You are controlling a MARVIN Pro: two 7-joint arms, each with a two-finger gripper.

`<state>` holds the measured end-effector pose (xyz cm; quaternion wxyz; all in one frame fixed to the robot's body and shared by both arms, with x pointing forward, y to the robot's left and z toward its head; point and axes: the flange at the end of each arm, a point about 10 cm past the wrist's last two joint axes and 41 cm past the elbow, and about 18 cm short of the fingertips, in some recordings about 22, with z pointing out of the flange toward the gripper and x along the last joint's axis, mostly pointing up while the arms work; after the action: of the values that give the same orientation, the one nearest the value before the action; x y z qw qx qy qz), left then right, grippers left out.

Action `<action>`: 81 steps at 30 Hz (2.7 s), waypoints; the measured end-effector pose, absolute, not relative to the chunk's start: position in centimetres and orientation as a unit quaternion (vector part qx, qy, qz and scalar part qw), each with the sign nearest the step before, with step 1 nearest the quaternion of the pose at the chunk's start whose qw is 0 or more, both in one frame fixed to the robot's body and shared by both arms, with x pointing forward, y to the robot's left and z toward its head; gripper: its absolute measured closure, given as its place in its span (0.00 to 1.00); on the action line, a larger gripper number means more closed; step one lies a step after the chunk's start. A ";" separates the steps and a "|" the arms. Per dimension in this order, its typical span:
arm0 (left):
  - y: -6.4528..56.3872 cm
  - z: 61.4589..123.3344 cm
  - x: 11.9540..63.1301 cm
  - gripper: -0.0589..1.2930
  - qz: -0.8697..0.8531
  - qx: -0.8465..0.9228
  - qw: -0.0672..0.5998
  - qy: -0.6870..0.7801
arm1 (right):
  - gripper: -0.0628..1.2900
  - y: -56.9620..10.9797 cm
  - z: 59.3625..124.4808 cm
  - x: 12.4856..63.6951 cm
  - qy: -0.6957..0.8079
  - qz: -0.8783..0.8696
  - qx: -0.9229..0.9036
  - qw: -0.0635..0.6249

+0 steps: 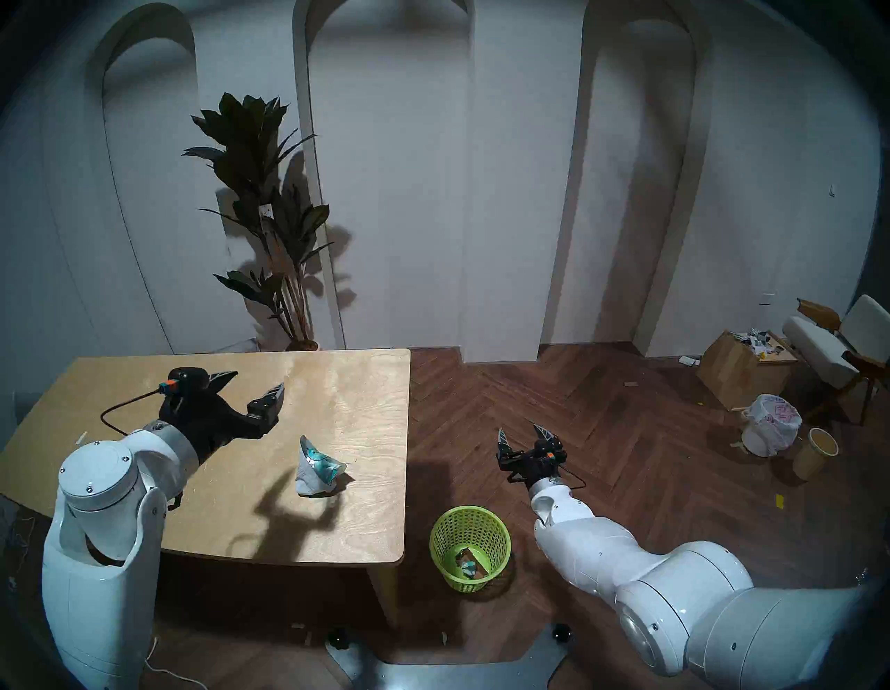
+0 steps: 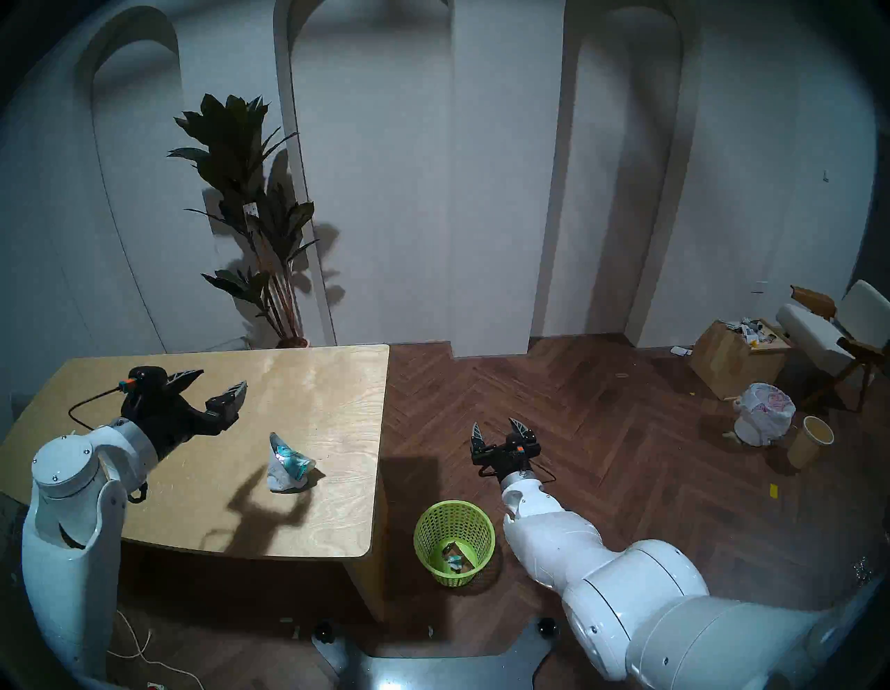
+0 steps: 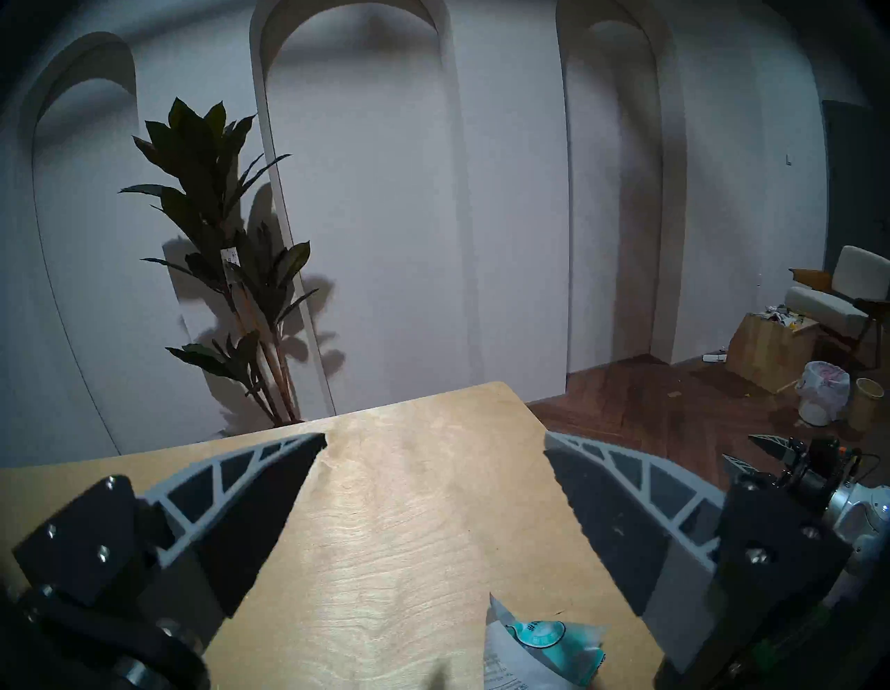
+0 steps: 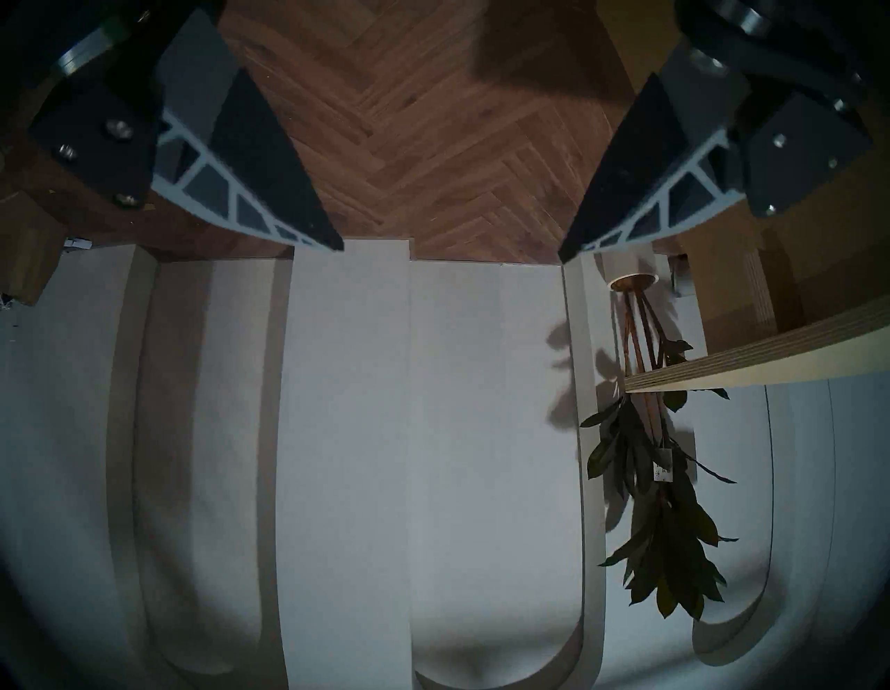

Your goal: Put the trash into the trash bin on the ground

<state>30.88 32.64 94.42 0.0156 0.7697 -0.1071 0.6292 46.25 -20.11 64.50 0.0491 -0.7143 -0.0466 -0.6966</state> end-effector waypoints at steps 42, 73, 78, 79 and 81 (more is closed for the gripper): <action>28.3 84.2 33.6 0.05 0.554 0.831 0.018 -0.044 | 0.05 -37.0 65.0 40.5 -0.010 -0.746 -0.661 -0.081; 26.4 79.8 33.3 0.05 0.522 0.852 -0.043 0.015 | 0.05 -36.3 67.5 39.5 -0.044 -0.785 -0.617 -0.036; 26.0 79.2 33.4 0.05 0.520 0.853 -0.047 0.024 | 0.05 -36.1 68.1 39.2 -0.048 -0.793 -0.607 -0.029; 25.9 79.1 33.4 0.05 0.520 0.853 -0.047 0.026 | 0.05 -36.1 68.3 39.1 -0.049 -0.794 -0.605 -0.027; 25.8 79.0 33.4 0.05 0.520 0.852 -0.049 0.029 | 0.05 -36.1 68.5 39.0 -0.050 -0.797 -0.602 -0.025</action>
<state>33.43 25.79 79.02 -0.0486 0.8522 0.0294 0.5202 39.00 -36.05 68.50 -0.0246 -0.6018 -0.0505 -0.7967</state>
